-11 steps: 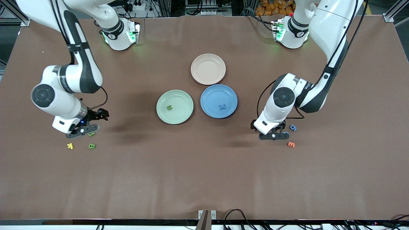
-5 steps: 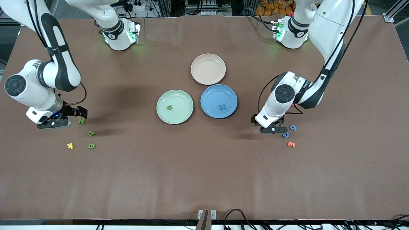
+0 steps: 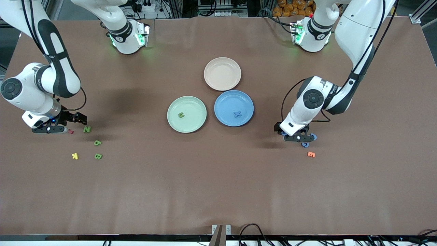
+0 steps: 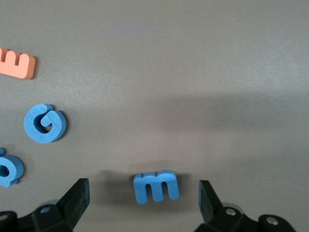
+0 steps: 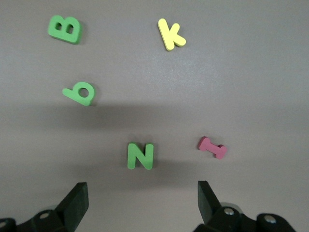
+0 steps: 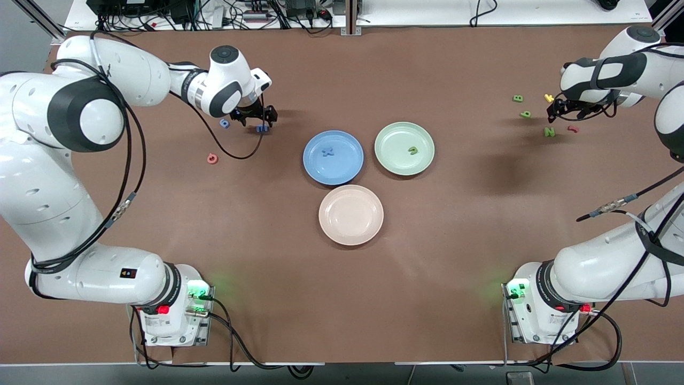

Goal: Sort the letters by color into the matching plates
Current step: 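Reach the left gripper to the blue m while the right gripper reaches green N, then grasp and lift the blue m with the left gripper while the right gripper lifts N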

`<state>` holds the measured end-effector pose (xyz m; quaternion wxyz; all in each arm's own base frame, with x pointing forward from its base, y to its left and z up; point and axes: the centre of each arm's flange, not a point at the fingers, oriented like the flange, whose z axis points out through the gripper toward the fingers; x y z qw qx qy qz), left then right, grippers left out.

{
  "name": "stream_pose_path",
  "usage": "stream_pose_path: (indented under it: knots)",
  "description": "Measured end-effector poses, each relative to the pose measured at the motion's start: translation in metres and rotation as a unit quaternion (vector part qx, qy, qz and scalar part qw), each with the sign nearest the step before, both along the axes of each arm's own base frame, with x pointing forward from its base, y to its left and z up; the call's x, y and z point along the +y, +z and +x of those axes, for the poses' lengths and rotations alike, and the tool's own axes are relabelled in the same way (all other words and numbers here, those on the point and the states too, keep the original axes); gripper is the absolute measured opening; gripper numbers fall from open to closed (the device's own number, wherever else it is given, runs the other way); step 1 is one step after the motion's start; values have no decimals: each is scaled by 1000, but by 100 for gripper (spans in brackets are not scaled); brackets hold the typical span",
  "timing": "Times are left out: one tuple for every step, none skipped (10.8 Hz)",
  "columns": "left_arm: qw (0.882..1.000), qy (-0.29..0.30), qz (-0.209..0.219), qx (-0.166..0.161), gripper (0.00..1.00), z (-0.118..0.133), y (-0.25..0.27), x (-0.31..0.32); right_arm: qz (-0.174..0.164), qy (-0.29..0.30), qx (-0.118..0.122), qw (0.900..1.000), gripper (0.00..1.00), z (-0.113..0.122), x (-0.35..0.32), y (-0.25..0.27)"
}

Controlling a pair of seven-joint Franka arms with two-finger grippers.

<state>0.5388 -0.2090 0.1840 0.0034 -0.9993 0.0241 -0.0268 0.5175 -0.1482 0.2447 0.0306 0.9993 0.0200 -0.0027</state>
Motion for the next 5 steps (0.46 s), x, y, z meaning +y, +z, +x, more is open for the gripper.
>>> stream_pose_path:
  knots:
    - [1000, 0, -1, 0, 100, -1, -1, 1, 1, -5, -1, 1000, 100, -1, -1, -8]
    - [1000, -1, -2, 0, 100, -2, -1, -1, 7, -13, -6, 1000, 100, 0, 1, -16]
    - [1000, -3, -3, -1, 100, -3, -1, -3, 16, -20, -11, 1000, 100, 2, 4, -25]
    - [1000, -3, -4, 0, 100, -3, -2, -4, 23, -24, -15, 999, 100, 2, 7, -34]
    - [1000, -4, -4, 0, 100, -4, -3, -4, 25, -27, -16, 999, 100, 2, 6, -41]
